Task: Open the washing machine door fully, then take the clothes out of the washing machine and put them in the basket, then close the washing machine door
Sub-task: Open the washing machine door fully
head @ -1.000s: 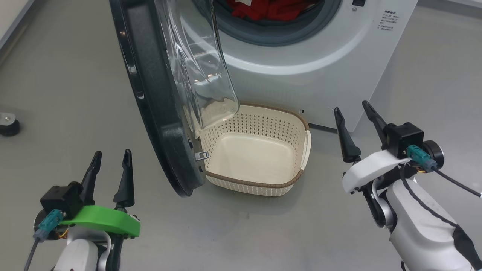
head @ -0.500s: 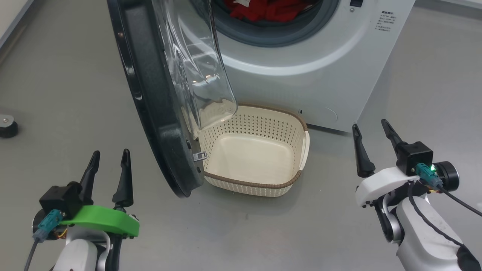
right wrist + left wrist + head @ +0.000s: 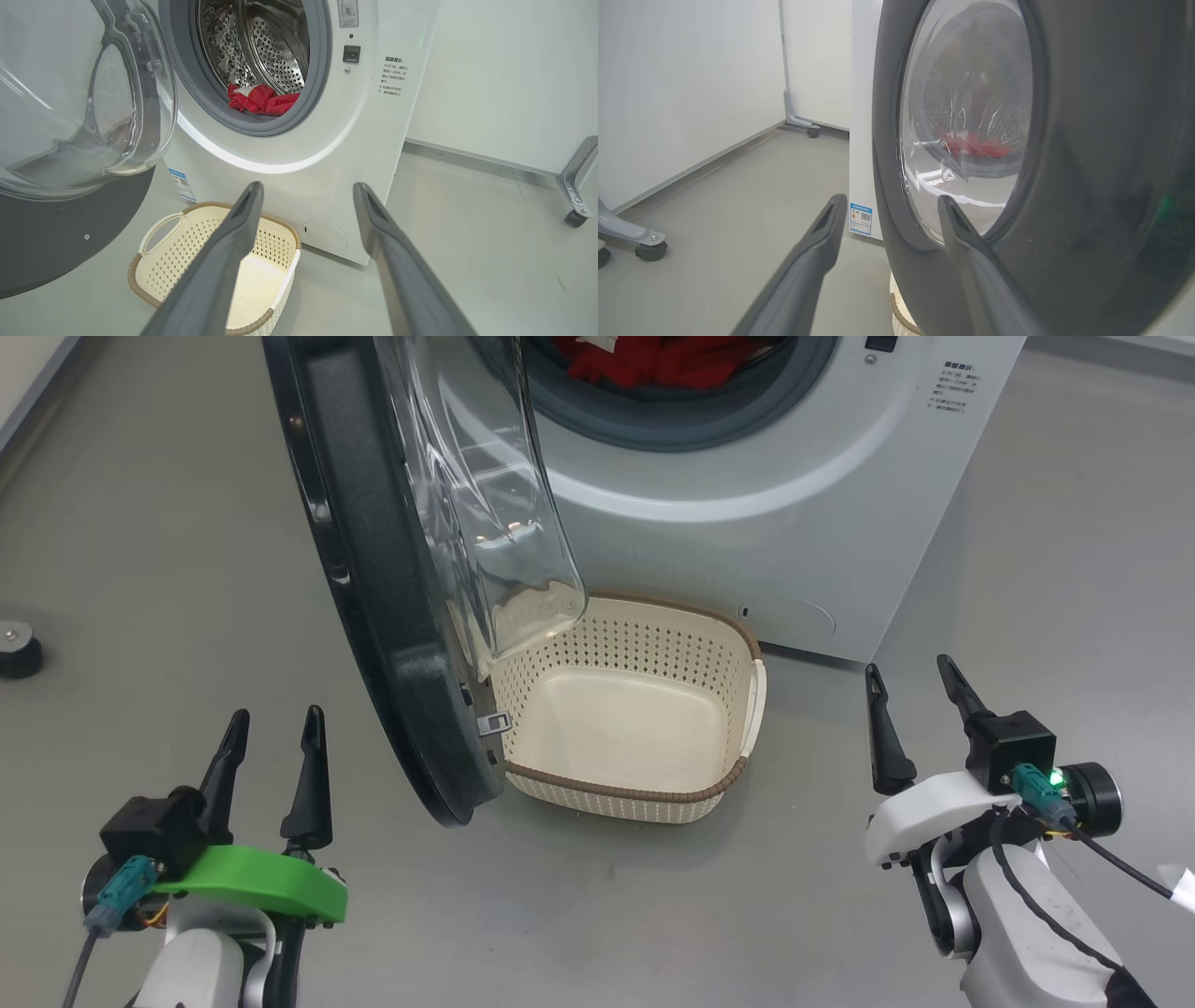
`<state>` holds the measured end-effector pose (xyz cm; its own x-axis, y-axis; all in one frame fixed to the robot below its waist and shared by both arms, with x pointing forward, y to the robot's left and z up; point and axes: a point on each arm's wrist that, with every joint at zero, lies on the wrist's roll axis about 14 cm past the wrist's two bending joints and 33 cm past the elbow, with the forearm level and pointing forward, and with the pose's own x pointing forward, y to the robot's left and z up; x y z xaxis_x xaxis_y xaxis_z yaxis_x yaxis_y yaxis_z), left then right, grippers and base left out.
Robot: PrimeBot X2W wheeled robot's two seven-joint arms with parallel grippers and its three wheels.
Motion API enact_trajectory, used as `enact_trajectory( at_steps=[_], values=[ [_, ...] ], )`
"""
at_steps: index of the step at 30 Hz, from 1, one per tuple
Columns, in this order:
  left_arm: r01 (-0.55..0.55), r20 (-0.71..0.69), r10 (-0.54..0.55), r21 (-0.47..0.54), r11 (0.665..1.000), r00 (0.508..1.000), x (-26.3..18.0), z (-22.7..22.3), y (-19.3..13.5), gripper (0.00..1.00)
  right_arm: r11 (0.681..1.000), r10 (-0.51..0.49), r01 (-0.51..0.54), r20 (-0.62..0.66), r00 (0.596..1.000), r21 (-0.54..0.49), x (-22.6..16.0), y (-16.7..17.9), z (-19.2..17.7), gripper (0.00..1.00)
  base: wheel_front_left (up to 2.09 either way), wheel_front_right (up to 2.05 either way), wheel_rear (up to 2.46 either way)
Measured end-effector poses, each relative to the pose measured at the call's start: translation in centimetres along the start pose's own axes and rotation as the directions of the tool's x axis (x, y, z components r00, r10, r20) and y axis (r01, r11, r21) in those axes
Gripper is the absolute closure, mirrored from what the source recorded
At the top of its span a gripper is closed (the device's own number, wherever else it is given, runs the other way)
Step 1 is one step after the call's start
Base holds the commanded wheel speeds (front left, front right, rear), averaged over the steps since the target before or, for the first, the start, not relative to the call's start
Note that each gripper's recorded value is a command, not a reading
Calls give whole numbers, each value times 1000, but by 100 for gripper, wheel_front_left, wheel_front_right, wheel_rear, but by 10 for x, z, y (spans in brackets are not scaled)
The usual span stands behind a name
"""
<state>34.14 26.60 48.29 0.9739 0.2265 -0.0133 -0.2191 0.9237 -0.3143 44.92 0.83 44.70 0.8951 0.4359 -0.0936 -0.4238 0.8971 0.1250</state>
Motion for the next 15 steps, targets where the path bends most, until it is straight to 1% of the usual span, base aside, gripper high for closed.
enact_trajectory(
  at_steps=[2,3,4,5,6,11,15],
  values=[
    [0,1,0,-2,1000,1000,0,0,0,0,1000,-2,2,3,1000,-9,0,0,1,0,0,0,0],
    [0,1,0,-2,1000,1000,0,0,0,24,1000,-3,3,4,1000,-11,0,0,1,0,0,0,0],
    [0,1,0,-3,1000,1000,0,0,-1,53,1000,-5,5,3,1000,-13,-1,0,0,0,0,0,0],
    [0,1,0,-3,1000,1000,0,0,-1,98,1000,-6,6,0,1000,-12,-2,-1,-1,0,0,0,0],
    [-1,2,1,-3,1000,1000,0,0,-1,100,1000,-8,8,-2,1000,-12,-3,0,-2,0,0,0,0],
    [-6,14,6,-5,1000,1000,1,4,1,100,1000,-10,10,-2,1000,-10,-3,1,-3,0,0,0,0],
    [-11,65,12,-9,1000,998,3,20,2,100,1000,-15,15,0,1000,-12,-3,0,-2,0,0,0,0]
  ],
)
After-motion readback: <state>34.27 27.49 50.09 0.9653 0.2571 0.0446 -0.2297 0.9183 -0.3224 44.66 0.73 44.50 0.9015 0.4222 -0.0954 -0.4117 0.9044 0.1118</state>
